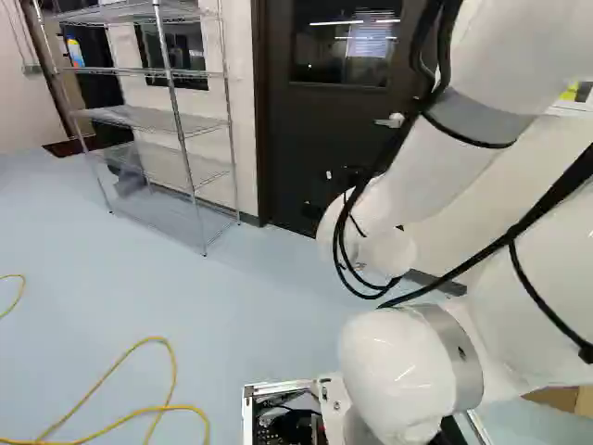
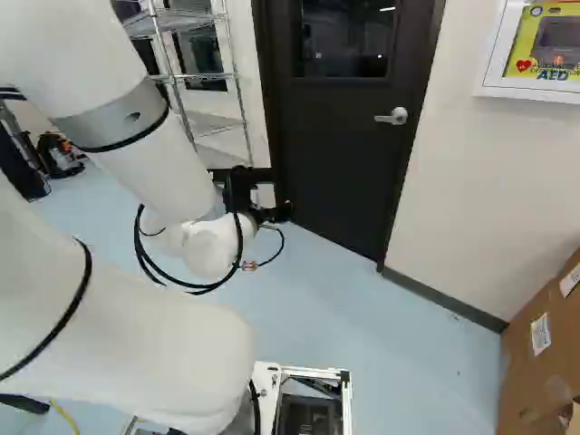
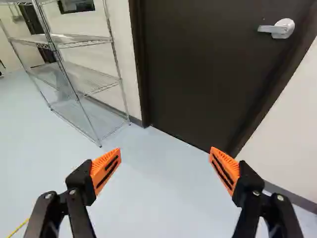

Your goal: Open the door and move inside

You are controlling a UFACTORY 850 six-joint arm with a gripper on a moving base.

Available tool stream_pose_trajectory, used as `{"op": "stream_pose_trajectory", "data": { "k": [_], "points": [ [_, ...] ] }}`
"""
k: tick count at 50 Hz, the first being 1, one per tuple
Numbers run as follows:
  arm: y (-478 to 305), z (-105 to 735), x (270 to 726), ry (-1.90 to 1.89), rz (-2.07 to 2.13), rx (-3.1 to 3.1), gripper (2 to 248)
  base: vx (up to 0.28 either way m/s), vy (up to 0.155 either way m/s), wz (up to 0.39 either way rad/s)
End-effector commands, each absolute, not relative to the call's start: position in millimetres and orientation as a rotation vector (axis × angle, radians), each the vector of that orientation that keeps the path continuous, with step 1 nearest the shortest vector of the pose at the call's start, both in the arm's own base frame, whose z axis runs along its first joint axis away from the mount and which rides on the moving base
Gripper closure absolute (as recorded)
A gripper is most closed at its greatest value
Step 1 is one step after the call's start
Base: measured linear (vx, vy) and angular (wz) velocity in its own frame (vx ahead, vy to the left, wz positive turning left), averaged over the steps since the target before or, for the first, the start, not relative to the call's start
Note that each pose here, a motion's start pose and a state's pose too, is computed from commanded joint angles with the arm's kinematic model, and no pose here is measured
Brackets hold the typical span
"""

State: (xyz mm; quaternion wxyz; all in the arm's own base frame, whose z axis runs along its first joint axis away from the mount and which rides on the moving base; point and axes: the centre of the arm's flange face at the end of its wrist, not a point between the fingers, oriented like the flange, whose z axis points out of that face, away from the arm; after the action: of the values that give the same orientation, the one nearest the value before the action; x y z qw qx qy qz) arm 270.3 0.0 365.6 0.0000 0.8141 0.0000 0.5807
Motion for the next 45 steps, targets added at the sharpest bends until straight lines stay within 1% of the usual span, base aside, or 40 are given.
{"op": "stream_pose_trajectory", "data": {
  "k": [42,45],
  "points": [
    [0.0,365.6,270.3,0.000,1.824,2.558,3,0.000,0.000,0.000],
    [0.0,365.6,270.3,0.000,1.824,2.558,3,0.000,-0.011,-0.127]
  ]
}}
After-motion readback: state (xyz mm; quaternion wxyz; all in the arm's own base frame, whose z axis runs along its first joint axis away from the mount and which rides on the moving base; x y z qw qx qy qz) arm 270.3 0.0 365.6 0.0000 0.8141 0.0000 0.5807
